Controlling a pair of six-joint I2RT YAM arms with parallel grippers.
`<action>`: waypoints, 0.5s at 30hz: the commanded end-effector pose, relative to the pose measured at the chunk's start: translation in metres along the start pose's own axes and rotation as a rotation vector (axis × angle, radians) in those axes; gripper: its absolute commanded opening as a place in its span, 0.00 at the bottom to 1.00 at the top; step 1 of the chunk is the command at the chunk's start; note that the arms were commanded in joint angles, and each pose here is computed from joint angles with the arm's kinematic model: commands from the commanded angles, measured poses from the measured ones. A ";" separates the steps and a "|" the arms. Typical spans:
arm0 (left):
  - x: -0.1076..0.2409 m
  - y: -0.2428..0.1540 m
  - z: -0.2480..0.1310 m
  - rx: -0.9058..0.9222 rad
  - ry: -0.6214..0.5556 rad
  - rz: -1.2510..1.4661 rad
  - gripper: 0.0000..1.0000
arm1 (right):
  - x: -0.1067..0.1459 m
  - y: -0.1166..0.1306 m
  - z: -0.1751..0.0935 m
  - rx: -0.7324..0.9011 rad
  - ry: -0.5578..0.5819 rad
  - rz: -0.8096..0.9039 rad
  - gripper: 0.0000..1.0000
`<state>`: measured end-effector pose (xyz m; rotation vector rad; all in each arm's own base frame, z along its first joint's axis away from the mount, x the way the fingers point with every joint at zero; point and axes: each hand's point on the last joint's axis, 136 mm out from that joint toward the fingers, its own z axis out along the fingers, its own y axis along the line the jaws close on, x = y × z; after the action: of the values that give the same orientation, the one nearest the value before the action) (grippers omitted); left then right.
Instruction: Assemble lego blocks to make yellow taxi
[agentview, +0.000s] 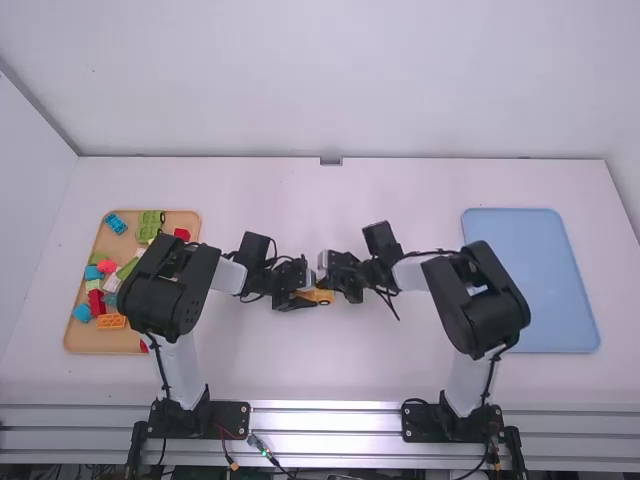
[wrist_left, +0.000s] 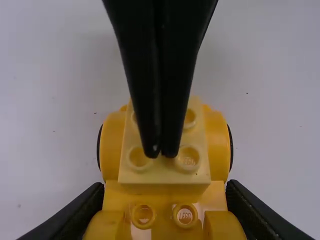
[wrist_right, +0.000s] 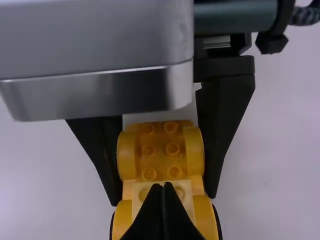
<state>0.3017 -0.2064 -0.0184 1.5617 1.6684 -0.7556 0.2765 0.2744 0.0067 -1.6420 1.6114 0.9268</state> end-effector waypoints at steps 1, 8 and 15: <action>0.012 -0.009 0.004 0.019 0.031 -0.041 0.27 | 0.062 0.025 0.009 0.001 0.188 0.132 0.00; 0.011 -0.009 0.004 0.019 0.031 -0.041 0.28 | 0.027 0.011 -0.004 0.021 0.080 0.067 0.00; 0.009 -0.005 0.004 0.003 0.024 -0.021 0.31 | -0.030 -0.032 -0.070 0.229 0.023 0.080 0.84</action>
<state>0.3036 -0.2078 -0.0180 1.5617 1.6634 -0.7432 0.2932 0.2426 0.0439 -1.5207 1.7158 0.8263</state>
